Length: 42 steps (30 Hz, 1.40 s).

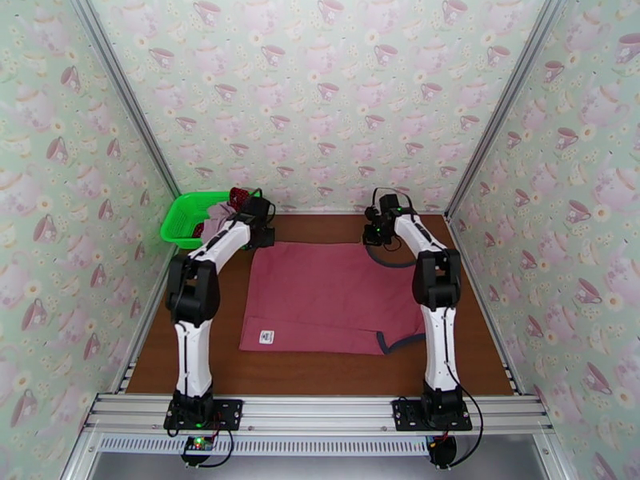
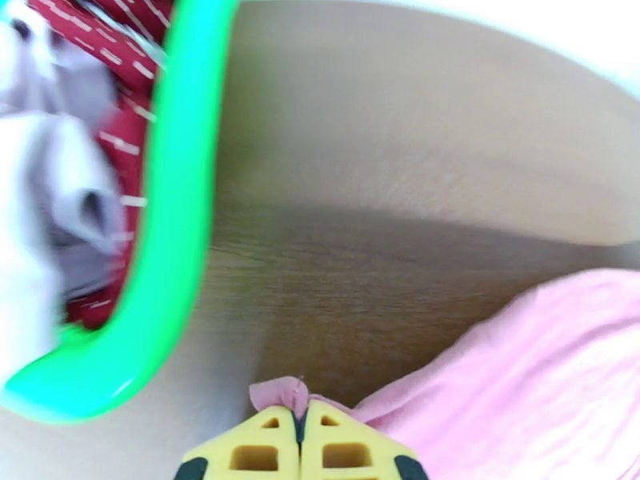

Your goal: Fold and stack the mixed laundry pile

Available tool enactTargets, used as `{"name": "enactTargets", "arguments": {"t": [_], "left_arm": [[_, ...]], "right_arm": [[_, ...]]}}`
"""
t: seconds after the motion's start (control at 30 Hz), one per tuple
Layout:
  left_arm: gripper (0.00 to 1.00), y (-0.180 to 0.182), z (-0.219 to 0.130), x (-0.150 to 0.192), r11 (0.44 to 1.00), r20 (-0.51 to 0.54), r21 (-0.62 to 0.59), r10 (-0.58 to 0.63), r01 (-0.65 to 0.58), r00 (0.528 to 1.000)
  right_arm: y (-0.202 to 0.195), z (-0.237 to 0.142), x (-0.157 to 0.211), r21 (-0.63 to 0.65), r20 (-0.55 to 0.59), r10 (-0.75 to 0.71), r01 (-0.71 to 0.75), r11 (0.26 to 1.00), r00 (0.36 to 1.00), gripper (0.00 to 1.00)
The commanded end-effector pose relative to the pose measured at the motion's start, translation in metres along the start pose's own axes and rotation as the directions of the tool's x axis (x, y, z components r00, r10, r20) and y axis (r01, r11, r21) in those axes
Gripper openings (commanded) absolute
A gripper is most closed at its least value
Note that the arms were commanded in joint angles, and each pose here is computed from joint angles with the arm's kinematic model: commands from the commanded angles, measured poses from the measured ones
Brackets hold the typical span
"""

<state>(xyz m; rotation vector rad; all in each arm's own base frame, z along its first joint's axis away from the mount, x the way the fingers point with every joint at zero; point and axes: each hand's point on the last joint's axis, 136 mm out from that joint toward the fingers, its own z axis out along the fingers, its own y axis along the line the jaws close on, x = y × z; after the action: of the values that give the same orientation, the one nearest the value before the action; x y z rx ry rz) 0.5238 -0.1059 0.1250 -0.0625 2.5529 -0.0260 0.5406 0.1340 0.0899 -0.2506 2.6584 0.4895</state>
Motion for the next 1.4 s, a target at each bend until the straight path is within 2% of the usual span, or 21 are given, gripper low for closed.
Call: {"name": "enactTargets", "arguments": {"t": [0.0,0.7,0.73,0.77,0.8,0.87,0.9,0.97,1.03,1.1,1.23,1.3,1.37], "left_arm": [[0.00,0.007,-0.013,-0.006,1.000,0.060,-0.005,-0.028,0.028,0.998],[0.00,0.039,-0.027,0.097,0.991,0.015,-0.043,-0.125,0.125,0.992],[0.00,0.039,-0.026,0.102,0.990,0.008,-0.040,-0.134,0.134,0.991],[0.02,0.038,-0.024,0.107,0.989,0.001,-0.039,-0.142,0.142,0.990],[0.11,0.037,-0.023,0.112,0.989,-0.005,-0.038,-0.146,0.146,0.989],[0.39,0.035,-0.022,0.124,0.987,-0.017,-0.039,-0.157,0.157,0.987],[0.46,0.033,-0.023,0.128,0.986,-0.018,-0.033,-0.161,0.161,0.987],[0.55,0.028,-0.030,0.137,0.987,-0.013,-0.030,-0.159,0.159,0.987],[0.58,0.025,-0.041,0.143,0.988,-0.001,-0.037,-0.153,0.153,0.988],[0.57,0.026,-0.051,0.152,0.989,-0.004,-0.058,-0.133,0.133,0.991],[0.49,0.027,-0.070,0.143,0.990,0.038,-0.060,-0.128,0.130,0.991],[0.39,0.022,-0.070,0.127,0.991,0.059,-0.047,-0.124,0.127,0.991],[0.16,0.014,-0.062,0.111,0.993,0.050,-0.036,-0.114,0.116,0.992]], "right_arm": [[0.013,-0.022,-0.016,-0.020,0.111,-0.020,0.023,1.000,0.994,0.00],[0.016,-0.027,0.105,-0.058,0.111,0.128,-0.123,0.991,0.985,0.00],[0.015,-0.026,0.110,-0.052,0.104,0.134,-0.130,0.990,0.985,0.03],[0.014,-0.025,0.115,-0.045,0.096,0.142,-0.138,0.989,0.985,0.07],[0.013,-0.025,0.119,-0.040,0.090,0.147,-0.144,0.989,0.985,0.10],[0.011,-0.029,0.125,-0.023,0.092,0.155,-0.153,0.988,0.984,0.18],[0.010,-0.031,0.127,-0.017,0.091,0.158,-0.157,0.987,0.983,0.21],[0.009,-0.043,0.132,0.009,0.100,0.154,-0.155,0.988,0.983,0.25],[0.009,-0.057,0.138,0.037,0.108,0.154,-0.159,0.987,0.982,0.28],[0.008,-0.072,0.144,0.063,0.117,0.159,-0.167,0.984,0.980,0.29],[0.016,-0.088,0.140,0.040,0.144,0.172,-0.179,0.983,0.975,0.28],[0.023,-0.082,0.131,-0.003,0.133,0.184,-0.185,0.983,0.974,0.25],[0.032,-0.071,0.120,-0.047,0.112,0.192,-0.188,0.981,0.975,0.19]]}}
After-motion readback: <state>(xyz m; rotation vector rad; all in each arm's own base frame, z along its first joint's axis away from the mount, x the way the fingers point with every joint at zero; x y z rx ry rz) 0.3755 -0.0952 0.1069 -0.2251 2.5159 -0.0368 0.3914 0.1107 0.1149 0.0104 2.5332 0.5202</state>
